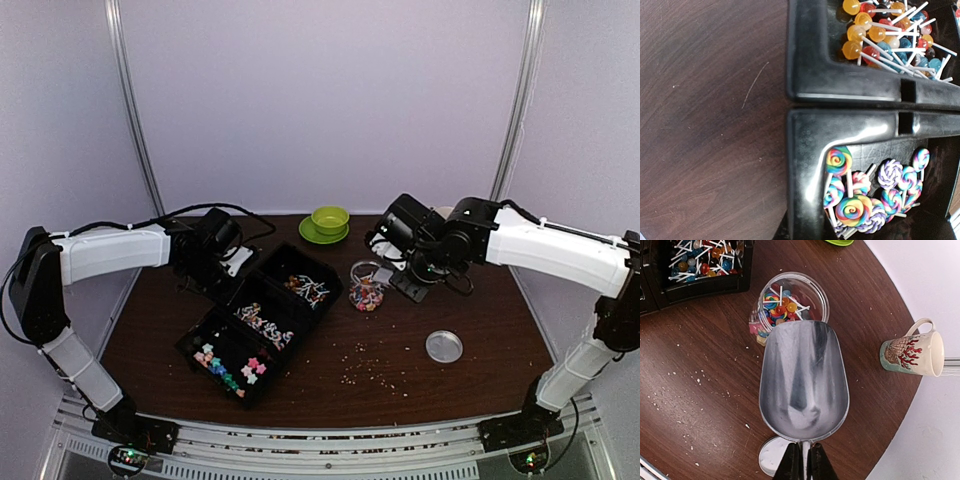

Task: Pack the candies
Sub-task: Place the fake candies in the packing bottle, then scoop the fake candies from the storage box, then place the fake candies in the packing bottle.

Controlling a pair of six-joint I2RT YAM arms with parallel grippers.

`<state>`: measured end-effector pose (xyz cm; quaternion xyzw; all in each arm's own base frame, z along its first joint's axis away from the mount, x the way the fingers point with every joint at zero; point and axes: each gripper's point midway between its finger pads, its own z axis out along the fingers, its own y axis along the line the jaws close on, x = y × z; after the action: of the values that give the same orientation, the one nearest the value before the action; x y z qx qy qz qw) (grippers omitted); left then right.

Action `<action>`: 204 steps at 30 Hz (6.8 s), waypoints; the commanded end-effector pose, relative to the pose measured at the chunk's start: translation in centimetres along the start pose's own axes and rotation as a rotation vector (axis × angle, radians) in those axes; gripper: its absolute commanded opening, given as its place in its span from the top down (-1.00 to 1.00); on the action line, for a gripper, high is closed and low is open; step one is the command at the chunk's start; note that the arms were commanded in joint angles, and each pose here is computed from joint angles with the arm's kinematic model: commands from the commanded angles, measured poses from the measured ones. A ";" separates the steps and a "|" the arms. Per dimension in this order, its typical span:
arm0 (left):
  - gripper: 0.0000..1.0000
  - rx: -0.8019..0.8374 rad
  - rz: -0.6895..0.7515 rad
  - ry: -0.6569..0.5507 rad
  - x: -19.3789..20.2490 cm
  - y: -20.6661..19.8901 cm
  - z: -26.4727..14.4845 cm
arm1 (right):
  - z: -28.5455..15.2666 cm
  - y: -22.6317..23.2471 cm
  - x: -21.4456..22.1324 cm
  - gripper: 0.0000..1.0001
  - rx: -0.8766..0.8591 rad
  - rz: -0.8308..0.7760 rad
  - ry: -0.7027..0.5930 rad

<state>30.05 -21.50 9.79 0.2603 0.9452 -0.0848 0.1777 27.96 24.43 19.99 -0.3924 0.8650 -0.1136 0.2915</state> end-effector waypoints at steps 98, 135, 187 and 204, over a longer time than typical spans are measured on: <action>1.00 -0.069 0.102 -0.197 -4.2 -1.8 -3.4 | 11.3 15.4 -10.9 1.00 -0.270 -0.070 -0.138; 1.00 -0.043 0.084 -0.217 -4.4 -1.9 -3.9 | 15.5 15.2 -14.5 1.00 -0.226 0.342 -0.423; 1.00 0.044 -0.040 -0.188 -4.4 0.0 -2.9 | 6.6 10.0 -12.6 1.00 -0.217 0.395 -0.761; 1.00 0.033 -0.052 -0.195 -4.4 0.5 -3.2 | 4.0 6.3 -10.2 1.00 -0.101 0.434 -0.793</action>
<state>30.94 -20.61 9.95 0.2424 0.9481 -0.0789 0.1898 31.33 38.16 15.59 -0.2585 0.7668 0.1645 0.5640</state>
